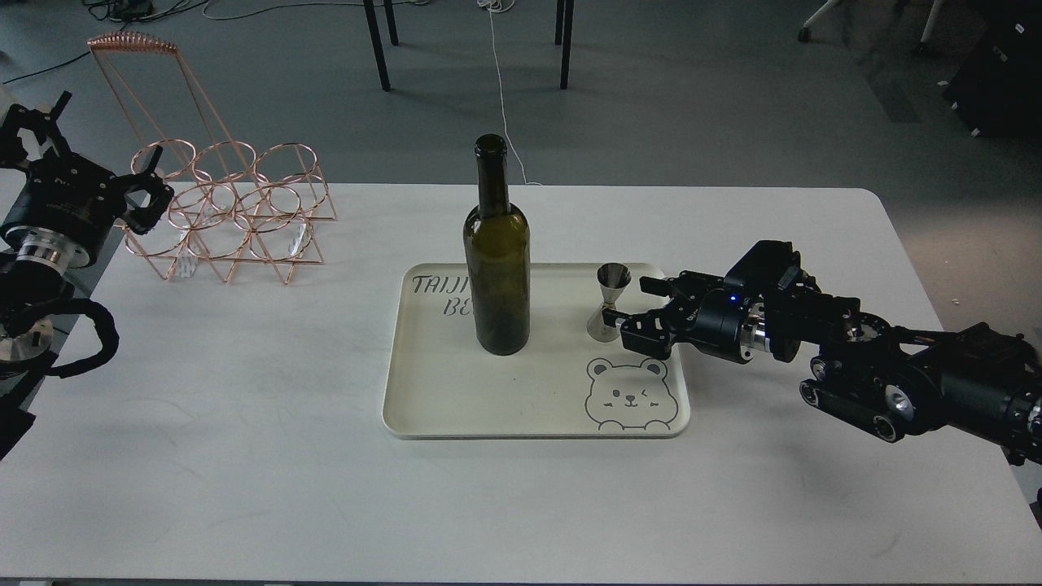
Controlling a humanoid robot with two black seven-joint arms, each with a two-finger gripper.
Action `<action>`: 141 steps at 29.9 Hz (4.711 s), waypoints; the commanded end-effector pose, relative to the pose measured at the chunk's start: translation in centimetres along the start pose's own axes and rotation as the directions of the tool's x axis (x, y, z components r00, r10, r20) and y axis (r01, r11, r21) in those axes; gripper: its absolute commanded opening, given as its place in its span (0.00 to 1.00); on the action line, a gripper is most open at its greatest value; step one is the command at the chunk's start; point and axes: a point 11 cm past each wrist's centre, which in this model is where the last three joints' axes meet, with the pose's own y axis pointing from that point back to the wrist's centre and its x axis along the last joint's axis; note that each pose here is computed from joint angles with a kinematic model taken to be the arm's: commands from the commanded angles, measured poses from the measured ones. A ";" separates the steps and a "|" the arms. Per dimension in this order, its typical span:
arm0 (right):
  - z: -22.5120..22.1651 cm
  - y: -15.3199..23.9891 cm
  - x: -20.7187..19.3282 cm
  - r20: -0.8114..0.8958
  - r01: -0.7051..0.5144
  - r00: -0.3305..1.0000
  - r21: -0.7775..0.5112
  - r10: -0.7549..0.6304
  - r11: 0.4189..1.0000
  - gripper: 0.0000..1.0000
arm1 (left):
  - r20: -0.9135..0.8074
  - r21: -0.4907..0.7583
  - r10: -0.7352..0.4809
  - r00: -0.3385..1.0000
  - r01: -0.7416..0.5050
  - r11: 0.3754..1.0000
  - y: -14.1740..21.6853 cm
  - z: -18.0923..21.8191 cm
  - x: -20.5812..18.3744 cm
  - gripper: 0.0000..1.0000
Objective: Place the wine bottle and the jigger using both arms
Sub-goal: 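Reach the right gripper to the steel jigger and grasp it, then lift the jigger with the right gripper and carry it off the tray, then set the jigger on the table and withdraw the right gripper, then reach the left gripper to the wine bottle neck and grasp it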
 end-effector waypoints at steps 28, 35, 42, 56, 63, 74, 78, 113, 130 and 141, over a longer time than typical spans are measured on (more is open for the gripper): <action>-0.2 -1.8 1.1 -0.042 -0.033 0.999 -0.007 0.033 0.999 0.11 | 0.020 -0.035 0.021 1.000 -0.020 0.999 0.3 1.4 0.8 0.98; 0.7 -1.4 3.8 -0.091 -0.088 0.992 -0.017 0.086 0.996 0.10 | 0.028 -0.042 0.021 0.999 -0.020 0.999 0.3 1.9 0.9 0.98; 5.4 3.0 5.9 -0.148 -0.176 0.977 -0.134 0.156 0.975 0.10 | 0.043 -0.051 0.025 0.999 -0.022 0.998 0.4 2.9 1.1 0.98; 12.0 13.8 -3.7 -0.009 -0.143 0.988 -0.451 0.156 0.881 0.11 | 0.044 -0.042 0.018 0.999 -0.016 0.999 0.4 2.7 0.8 0.98; 11.8 14.6 -5.9 0.057 -0.121 0.984 -0.485 0.170 0.866 0.13 | 0.043 -0.040 0.014 0.999 -0.013 0.999 0.2 2.5 0.6 0.98; 11.5 14.4 -6.4 0.067 -0.114 0.984 -0.480 0.166 0.870 0.25 | 0.045 -0.043 0.015 0.999 -0.013 0.999 0.2 2.7 0.6 0.98; 11.4 14.5 -6.6 0.071 -0.110 0.984 -0.480 0.163 0.870 0.34 | 0.046 -0.044 0.016 0.999 -0.014 0.999 0.2 2.7 0.6 0.98; 14.6 25.7 11.8 0.206 -0.389 0.784 -0.572 0.585 0.722 0.98 | 0.355 0.163 -0.266 0.896 0.221 0.962 2.3 8.8 -6.0 0.98; 18.7 24.2 16.5 0.532 -0.505 0.213 -0.658 0.819 0.559 0.98 | 0.683 0.723 -0.702 -0.203 0.324 0.609 5.6 2.1 -19.4 0.98; 20.0 26.9 17.2 0.559 -0.526 0.092 -0.675 0.824 0.517 0.98 | 0.570 0.792 -0.441 -0.693 0.322 0.518 5.2 -7.2 -24.3 0.97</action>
